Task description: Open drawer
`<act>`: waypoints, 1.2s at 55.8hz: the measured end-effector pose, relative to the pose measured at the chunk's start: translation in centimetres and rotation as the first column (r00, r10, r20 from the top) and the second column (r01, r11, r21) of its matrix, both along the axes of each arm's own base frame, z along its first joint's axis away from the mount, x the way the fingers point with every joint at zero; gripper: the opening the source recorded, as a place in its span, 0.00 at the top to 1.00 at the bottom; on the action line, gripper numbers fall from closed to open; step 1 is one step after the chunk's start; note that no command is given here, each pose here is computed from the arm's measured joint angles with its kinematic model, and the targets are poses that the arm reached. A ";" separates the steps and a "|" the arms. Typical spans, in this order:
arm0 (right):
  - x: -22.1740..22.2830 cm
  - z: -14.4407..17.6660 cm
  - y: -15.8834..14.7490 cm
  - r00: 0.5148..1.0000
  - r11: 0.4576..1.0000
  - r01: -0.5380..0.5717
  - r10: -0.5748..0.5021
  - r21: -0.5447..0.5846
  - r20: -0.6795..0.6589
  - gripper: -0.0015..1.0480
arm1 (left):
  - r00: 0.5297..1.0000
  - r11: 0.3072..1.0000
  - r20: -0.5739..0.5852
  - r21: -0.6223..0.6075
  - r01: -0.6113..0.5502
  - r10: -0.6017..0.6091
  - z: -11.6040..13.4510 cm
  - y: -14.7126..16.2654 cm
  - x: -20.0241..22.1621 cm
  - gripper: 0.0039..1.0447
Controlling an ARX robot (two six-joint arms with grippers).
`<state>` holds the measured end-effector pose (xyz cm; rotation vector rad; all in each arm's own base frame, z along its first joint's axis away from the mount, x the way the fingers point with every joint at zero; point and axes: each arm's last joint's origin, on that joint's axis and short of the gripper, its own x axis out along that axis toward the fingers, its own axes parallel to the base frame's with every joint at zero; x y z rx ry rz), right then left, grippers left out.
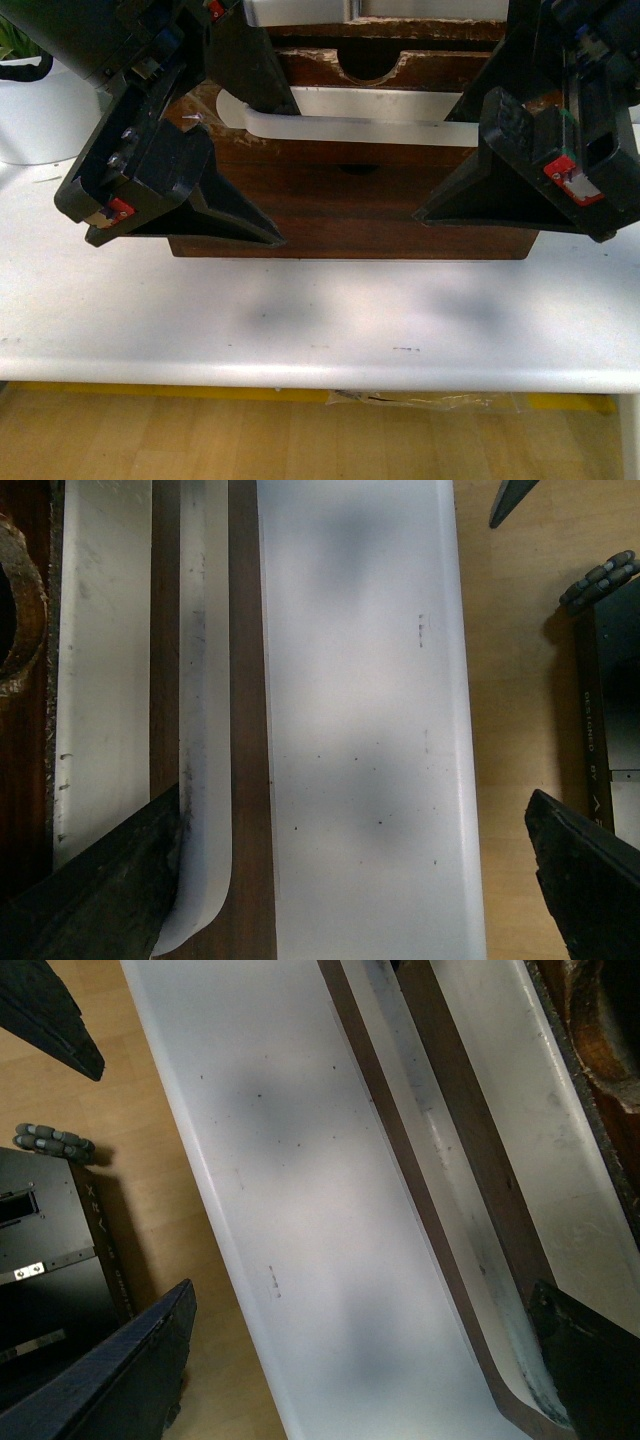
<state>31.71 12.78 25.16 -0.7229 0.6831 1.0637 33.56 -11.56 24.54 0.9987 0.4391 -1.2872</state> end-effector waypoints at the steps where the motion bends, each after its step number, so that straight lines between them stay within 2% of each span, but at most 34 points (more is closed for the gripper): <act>1: 0.1 -0.2 0.0 1.000 1.000 0.003 -0.003 -0.001 0.003 0.09 | 1.000 1.000 0.001 -0.001 0.000 0.000 0.0 0.0 0.0 0.06; 17: 0.0 -0.7 0.5 0.999 1.000 -0.023 0.023 0.010 -0.034 0.09 | 1.000 1.000 -0.019 0.007 0.013 -0.013 0.1 -0.1 -0.6 0.06; 34: -3.1 -0.9 1.2 0.991 0.994 -0.105 0.103 -0.011 -0.089 0.09 | 0.993 0.994 -0.068 0.044 0.103 -0.100 0.5 0.8 -3.8 0.05; 46: -4.7 -0.8 1.5 0.990 0.994 -0.111 0.111 -0.003 -0.084 0.09 | 0.990 0.991 -0.066 0.041 0.129 -0.126 0.8 1.2 -5.6 0.05; 54: -4.6 -0.5 1.3 0.997 0.995 -0.078 0.079 0.061 -0.011 0.09 | 0.995 0.991 0.031 -0.096 0.098 -0.095 1.8 1.3 -5.7 0.06; 61: -5.2 0.2 0.4 0.998 0.990 -0.054 0.051 0.128 0.025 0.09 | 0.996 0.972 0.046 -0.223 0.079 -0.071 3.5 1.7 -6.6 0.06; 67: -6.3 1.2 -1.2 0.995 0.981 -0.003 -0.016 0.195 0.098 0.09 | 0.997 0.948 0.071 -0.313 0.057 -0.037 4.2 2.4 -7.6 0.06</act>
